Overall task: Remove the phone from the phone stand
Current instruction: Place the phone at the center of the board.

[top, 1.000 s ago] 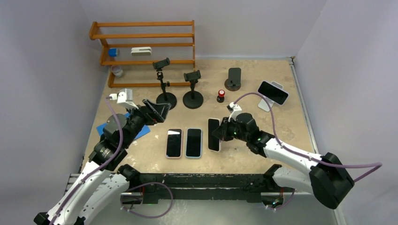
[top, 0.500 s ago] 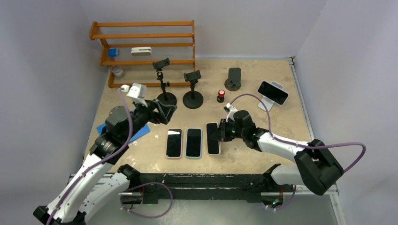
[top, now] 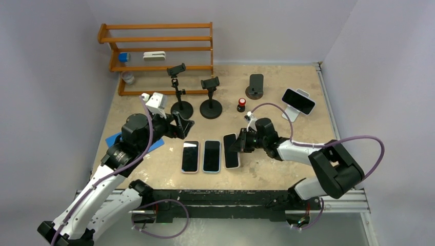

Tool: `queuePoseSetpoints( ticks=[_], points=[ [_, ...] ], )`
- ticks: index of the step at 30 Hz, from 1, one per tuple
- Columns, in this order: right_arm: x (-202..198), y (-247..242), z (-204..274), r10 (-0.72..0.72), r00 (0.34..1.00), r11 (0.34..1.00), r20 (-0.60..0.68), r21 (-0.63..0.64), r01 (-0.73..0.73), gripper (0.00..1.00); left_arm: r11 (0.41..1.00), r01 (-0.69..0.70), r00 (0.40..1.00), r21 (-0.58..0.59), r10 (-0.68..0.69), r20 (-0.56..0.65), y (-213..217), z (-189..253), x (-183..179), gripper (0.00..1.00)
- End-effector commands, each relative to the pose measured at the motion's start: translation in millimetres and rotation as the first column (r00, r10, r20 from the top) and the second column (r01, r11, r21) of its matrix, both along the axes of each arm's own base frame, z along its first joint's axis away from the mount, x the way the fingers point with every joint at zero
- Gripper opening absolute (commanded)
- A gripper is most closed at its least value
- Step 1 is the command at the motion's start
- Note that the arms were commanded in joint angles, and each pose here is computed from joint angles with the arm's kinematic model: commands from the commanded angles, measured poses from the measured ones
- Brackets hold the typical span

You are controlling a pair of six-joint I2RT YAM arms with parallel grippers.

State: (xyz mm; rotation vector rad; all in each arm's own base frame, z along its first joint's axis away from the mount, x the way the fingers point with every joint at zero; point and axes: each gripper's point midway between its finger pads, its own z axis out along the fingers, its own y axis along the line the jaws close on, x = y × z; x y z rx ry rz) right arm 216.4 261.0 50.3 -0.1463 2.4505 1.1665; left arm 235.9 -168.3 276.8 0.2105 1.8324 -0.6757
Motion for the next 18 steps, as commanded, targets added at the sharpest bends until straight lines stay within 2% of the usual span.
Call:
queuePoseSetpoints(
  ticks=[1, 18],
  points=[
    [-11.6, 5.4, -0.6, 0.022, 0.998, 0.998, -0.057, 0.065, -0.018, 0.00, 1.000, 0.000, 0.997, -0.022, 0.002, 0.082, 1.4, 27.8, 0.8, 0.82],
    [-38.8, 3.4, 0.4, 0.032, 0.970, 0.983, -0.242, 0.183, 0.014, 0.00, 0.999, 0.027, 0.995, -0.044, -0.022, 0.098, -0.9, 33.7, -5.3, 0.82]
  ],
)
